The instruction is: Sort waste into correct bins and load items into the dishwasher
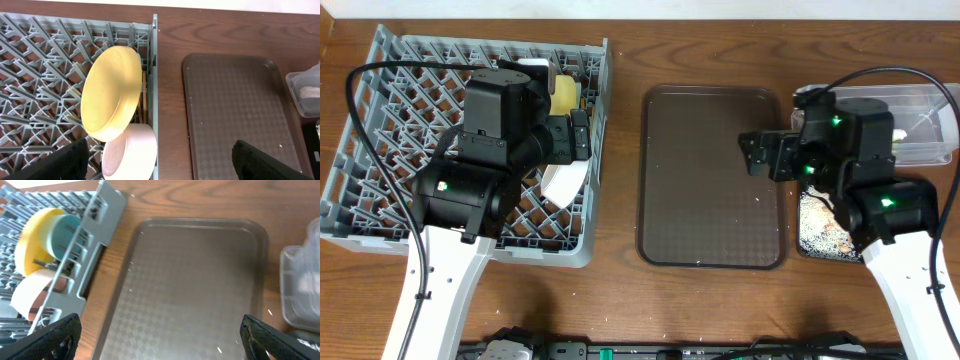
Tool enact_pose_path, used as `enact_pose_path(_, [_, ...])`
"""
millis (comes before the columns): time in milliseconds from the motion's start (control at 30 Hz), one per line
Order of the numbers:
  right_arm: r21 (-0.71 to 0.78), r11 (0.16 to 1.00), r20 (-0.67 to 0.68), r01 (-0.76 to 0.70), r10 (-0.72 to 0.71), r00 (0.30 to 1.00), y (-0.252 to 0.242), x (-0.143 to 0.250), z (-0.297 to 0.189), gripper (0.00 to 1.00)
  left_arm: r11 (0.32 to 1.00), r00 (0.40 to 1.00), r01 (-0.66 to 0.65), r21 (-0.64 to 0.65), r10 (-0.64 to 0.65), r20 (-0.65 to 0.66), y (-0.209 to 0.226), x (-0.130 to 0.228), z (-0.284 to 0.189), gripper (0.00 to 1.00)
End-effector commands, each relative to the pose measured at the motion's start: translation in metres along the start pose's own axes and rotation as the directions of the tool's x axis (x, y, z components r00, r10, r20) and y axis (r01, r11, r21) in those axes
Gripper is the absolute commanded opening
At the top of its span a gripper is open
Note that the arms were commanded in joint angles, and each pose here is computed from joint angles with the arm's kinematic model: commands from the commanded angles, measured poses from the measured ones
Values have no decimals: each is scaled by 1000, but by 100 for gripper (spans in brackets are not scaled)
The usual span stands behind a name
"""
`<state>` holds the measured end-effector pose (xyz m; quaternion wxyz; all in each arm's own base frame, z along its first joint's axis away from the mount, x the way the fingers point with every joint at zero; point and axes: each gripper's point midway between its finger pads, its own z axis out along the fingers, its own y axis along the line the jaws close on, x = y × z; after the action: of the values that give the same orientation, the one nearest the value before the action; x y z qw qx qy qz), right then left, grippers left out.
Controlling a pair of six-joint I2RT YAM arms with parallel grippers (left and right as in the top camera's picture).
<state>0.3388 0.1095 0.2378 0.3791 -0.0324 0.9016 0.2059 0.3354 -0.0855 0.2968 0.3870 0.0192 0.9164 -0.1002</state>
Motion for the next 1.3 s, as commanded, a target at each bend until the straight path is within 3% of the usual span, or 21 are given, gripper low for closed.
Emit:
enact_pose_path(0, [8, 999, 22, 37, -37, 999, 6, -5, -1, 99, 1000, 1000, 19, 9, -19, -7, -1, 2, 1, 93])
enact_pose_path(433, [17, 1000, -20, 27, -26, 999, 4, 5, -1, 99, 1000, 1000, 19, 9, -19, -8, 0, 2, 1, 93])
enact_pose_path(600, [120, 991, -12, 57, -56, 998, -19, 5, -12, 99, 1000, 1000, 19, 9, -19, -7, -1, 2, 1, 93])
enact_pose_path(867, [162, 937, 140, 310, -332, 933, -4, -2, -86, 99, 1000, 1000, 19, 9, -19, -8, 0, 2, 1, 93])
enact_pose_path(1000, [268, 916, 203, 299, -357, 912, -22, 15, -107, 99, 1000, 1000, 19, 9, -19, -7, -1, 2, 1, 93])
enact_pose_path(1267, [304, 911, 385, 279, -385, 838, -43, 66, -101, 99, 1000, 1000, 19, 9, -19, -7, -1, 2, 1, 93])
